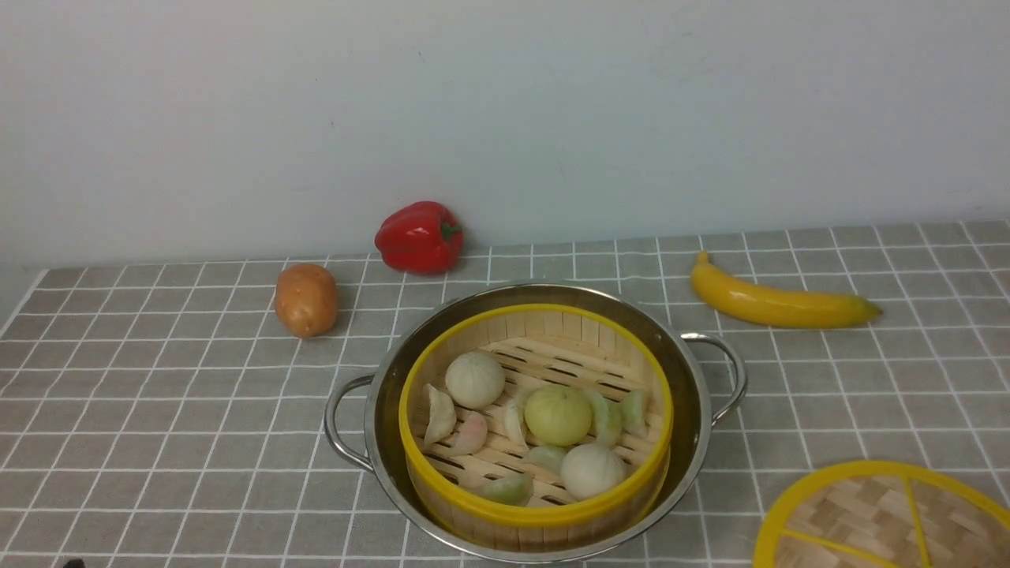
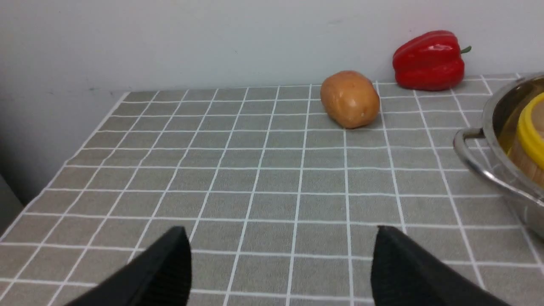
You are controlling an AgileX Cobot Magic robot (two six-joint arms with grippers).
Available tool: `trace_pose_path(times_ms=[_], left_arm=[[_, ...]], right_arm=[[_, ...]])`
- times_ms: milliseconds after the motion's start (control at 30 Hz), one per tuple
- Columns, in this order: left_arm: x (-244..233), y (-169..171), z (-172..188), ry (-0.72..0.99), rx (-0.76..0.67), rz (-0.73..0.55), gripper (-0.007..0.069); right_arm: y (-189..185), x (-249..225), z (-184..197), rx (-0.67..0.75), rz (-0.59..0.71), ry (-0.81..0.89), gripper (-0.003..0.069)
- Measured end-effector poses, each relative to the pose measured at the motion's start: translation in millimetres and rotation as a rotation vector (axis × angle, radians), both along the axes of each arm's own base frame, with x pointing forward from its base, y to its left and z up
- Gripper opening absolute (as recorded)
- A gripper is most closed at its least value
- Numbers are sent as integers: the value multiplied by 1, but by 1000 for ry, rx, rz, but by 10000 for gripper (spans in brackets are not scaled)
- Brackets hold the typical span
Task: Place the steamer in the pot on the grey tablecloth, and put the lid on the steamer.
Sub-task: 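Move the gripper down to the bamboo steamer lid and grasp its center knob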
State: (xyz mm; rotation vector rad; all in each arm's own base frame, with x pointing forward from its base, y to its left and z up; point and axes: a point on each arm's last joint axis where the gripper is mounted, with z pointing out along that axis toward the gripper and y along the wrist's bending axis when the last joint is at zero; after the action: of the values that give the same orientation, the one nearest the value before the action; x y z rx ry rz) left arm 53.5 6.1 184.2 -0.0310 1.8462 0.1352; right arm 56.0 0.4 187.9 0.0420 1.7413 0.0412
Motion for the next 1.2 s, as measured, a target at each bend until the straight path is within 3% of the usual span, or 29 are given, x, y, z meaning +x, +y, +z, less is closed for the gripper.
trace_pose_path(times_ms=[1200], left_arm=[[0, 1, -5, -2, 28, 1, 526]], right_arm=[[0, 0, 0, 0, 0, -2, 243]])
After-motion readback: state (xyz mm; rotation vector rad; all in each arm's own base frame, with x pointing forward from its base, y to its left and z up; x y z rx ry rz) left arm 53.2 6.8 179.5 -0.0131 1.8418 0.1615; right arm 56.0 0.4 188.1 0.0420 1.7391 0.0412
